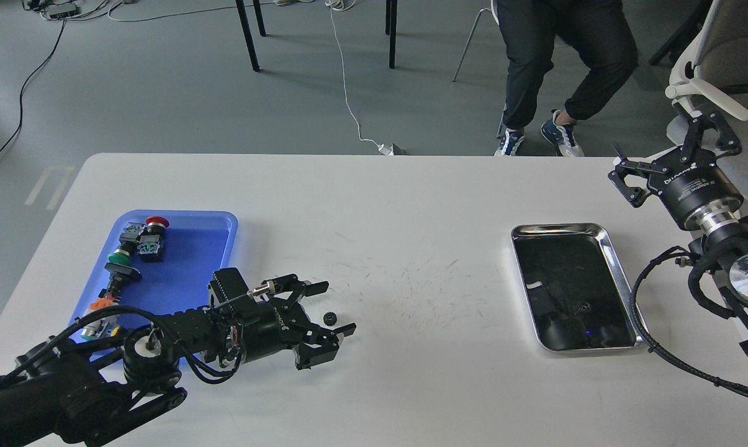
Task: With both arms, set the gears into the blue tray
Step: 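Reach the left gripper to the black part and grasp it, then carry the black part into the blue tray and release it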
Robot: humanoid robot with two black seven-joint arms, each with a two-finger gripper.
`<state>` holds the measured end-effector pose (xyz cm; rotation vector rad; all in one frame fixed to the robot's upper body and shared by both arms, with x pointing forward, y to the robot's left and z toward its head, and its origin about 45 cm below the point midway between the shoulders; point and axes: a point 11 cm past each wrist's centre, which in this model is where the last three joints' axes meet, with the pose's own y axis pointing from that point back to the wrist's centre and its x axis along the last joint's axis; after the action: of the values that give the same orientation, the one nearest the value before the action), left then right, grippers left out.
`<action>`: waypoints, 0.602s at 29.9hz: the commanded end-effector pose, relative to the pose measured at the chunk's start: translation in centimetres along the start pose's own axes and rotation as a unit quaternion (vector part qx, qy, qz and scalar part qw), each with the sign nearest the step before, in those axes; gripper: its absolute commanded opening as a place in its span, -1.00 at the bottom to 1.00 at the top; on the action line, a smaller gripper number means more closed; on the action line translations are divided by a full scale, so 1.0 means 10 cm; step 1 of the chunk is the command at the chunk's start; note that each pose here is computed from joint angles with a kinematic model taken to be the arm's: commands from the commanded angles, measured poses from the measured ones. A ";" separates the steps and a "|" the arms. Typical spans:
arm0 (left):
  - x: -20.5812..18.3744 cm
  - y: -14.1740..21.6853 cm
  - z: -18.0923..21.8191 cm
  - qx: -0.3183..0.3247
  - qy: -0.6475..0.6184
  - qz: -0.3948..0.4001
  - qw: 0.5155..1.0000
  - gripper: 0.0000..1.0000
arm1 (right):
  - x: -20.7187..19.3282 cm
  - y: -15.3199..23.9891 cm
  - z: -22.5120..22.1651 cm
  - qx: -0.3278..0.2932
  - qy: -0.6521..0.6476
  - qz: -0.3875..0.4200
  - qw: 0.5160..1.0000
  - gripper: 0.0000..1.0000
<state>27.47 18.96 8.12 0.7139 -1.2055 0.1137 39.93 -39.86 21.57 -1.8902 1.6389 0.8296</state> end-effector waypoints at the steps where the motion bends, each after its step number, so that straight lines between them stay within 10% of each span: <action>1: -0.11 0.03 -0.03 0.005 0.007 -0.011 1.000 0.53 | 0.00 0.00 0.02 -0.002 0.000 0.000 1.000 0.94; 18: -0.25 0.11 -0.07 0.017 0.014 -0.019 1.000 -0.80 | -0.05 -0.03 0.16 -0.016 -0.003 -0.005 1.000 0.95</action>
<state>26.57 20.58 6.09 0.7599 -1.1632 0.1144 39.95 -38.55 20.94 -1.9128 1.6221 0.8589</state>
